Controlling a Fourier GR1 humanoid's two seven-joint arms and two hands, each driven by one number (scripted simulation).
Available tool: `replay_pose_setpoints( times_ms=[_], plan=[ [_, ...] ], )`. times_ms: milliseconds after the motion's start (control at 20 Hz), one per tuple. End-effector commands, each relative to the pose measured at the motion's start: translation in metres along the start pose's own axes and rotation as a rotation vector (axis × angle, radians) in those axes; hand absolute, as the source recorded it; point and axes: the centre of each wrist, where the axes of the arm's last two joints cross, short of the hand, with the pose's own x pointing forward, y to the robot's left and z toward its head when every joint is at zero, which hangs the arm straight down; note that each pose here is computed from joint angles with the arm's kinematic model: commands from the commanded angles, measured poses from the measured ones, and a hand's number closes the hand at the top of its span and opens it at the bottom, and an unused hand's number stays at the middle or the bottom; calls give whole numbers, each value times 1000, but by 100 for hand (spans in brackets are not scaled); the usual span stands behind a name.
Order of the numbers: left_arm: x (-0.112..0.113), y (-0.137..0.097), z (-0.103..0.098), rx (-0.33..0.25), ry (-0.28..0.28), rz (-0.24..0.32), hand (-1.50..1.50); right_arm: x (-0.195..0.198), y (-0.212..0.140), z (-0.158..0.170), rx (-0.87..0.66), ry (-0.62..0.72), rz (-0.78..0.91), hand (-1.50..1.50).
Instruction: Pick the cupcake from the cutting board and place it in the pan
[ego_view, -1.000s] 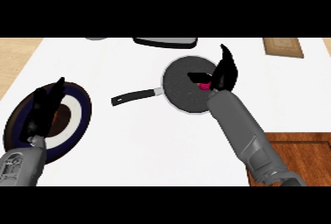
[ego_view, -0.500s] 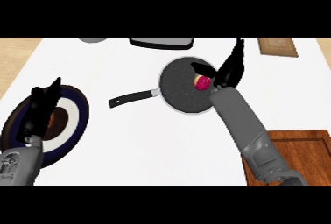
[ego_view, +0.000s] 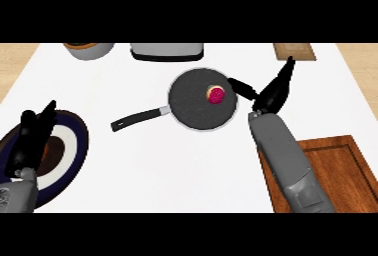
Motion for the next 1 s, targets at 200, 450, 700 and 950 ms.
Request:
replay_pose_setpoints(
  times_ms=[200, 450, 700, 950],
  plan=[
    [-20, 26, 10, 49, 37, 10, 0, -50, -62, 35, 1, -9, -40, -150],
    [-25, 10, 10, 47, 25, 26, 0, -65, -134, 41, 53, -21, -38, -150],
    [-21, -5, 8, 16, 16, 17, 0, -62, -195, 72, 76, -12, -16, -150],
    [3, 11, 2, 36, 7, 8, 0, -44, -265, 71, 73, -52, -1, -150]
  ],
)
